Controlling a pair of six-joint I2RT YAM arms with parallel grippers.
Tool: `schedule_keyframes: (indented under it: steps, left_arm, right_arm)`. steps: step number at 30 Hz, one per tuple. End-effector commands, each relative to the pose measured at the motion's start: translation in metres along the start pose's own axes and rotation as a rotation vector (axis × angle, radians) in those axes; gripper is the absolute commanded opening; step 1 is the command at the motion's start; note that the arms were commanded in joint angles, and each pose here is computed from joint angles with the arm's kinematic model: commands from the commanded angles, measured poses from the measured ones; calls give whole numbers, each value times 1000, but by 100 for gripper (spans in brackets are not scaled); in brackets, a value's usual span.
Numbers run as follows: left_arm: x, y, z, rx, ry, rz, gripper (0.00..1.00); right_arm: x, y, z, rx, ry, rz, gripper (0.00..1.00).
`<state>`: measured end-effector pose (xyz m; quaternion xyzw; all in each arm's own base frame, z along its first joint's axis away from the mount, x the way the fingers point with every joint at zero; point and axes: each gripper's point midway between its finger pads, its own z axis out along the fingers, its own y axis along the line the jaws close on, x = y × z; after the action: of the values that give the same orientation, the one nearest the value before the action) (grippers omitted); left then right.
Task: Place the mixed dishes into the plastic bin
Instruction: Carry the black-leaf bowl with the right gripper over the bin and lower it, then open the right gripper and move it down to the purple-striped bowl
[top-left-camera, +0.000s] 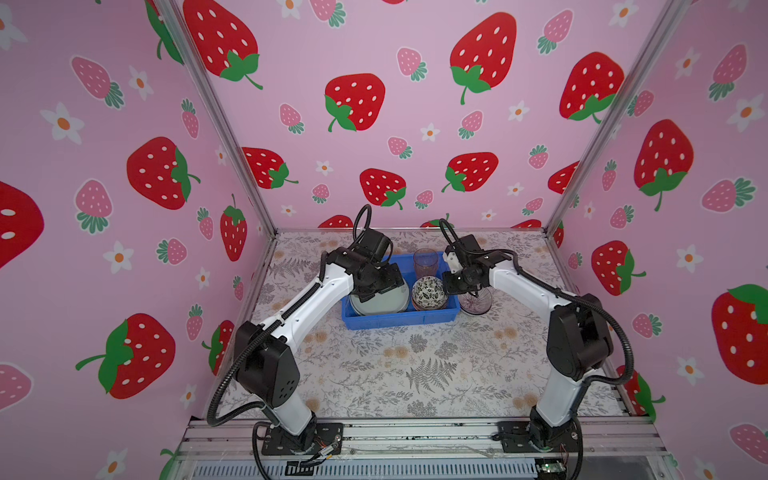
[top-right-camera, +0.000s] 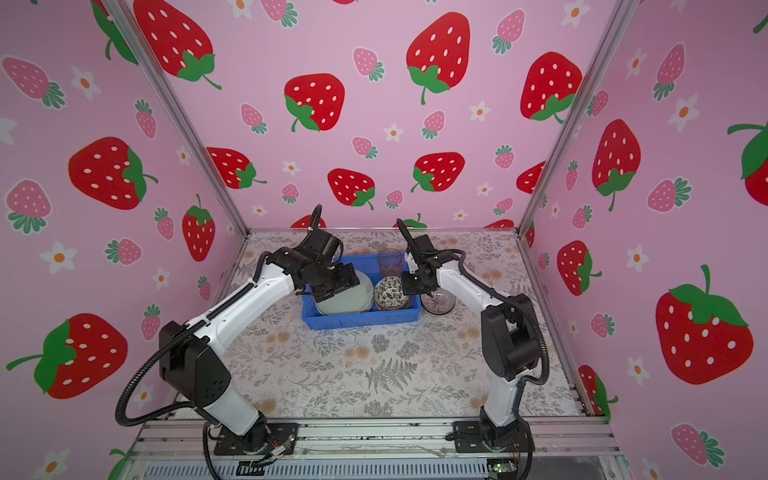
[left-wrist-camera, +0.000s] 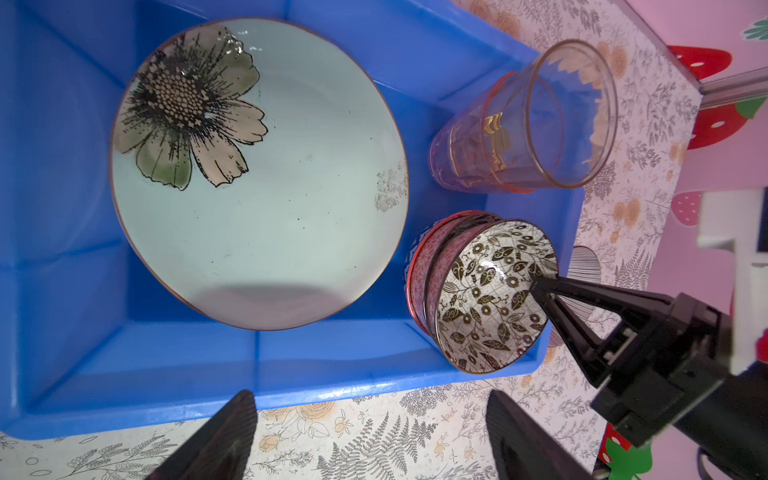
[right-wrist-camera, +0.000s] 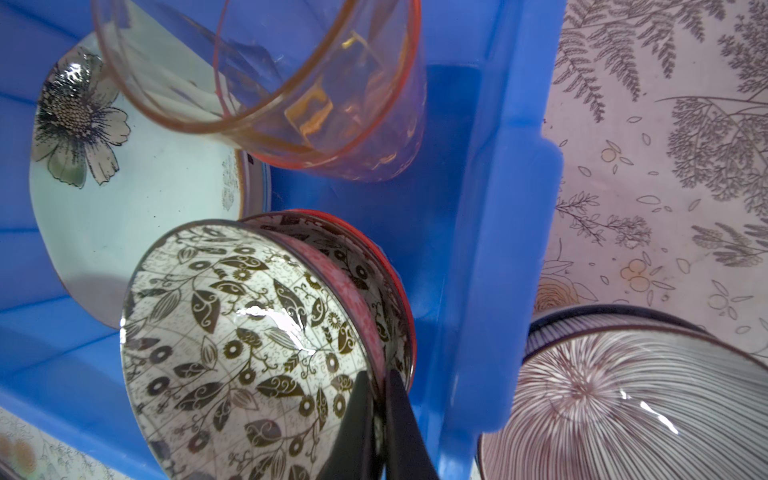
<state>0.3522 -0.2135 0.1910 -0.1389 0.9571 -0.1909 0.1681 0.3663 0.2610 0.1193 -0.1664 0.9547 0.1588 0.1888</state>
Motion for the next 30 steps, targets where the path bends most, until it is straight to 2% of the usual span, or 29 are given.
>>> schedule_keyframes:
  steps: [1,9,16,19,23,25,30]
  left_arm:
    - [-2,0,-8,19,-16,-15,89]
    - [0,2,-4,22,-5,-20,89]
    - [1,3,-4,19,-5,-19,89]
    - [0,4,-6,16,-9,-18,89]
    - [-1,3,-9,20,-17,-14,90]
    - [-2,2,-11,23,-20,-12,91]
    - [-3,-1,-11,32,-21,5,100]
  right_arm:
    - [-19,7,-9,5,-58,-1,9]
    - [-18,4,-11,32,-62,-3,30]
    - [-27,0,-30,72,-95,-16,40]
    - [-32,-5,-43,95,-118,-13,51]
    - [-35,-22,-65,144,-151,22,79]
    - [-35,-36,-75,175,-160,41,89]
    - [-23,-81,-98,223,-166,127,98]
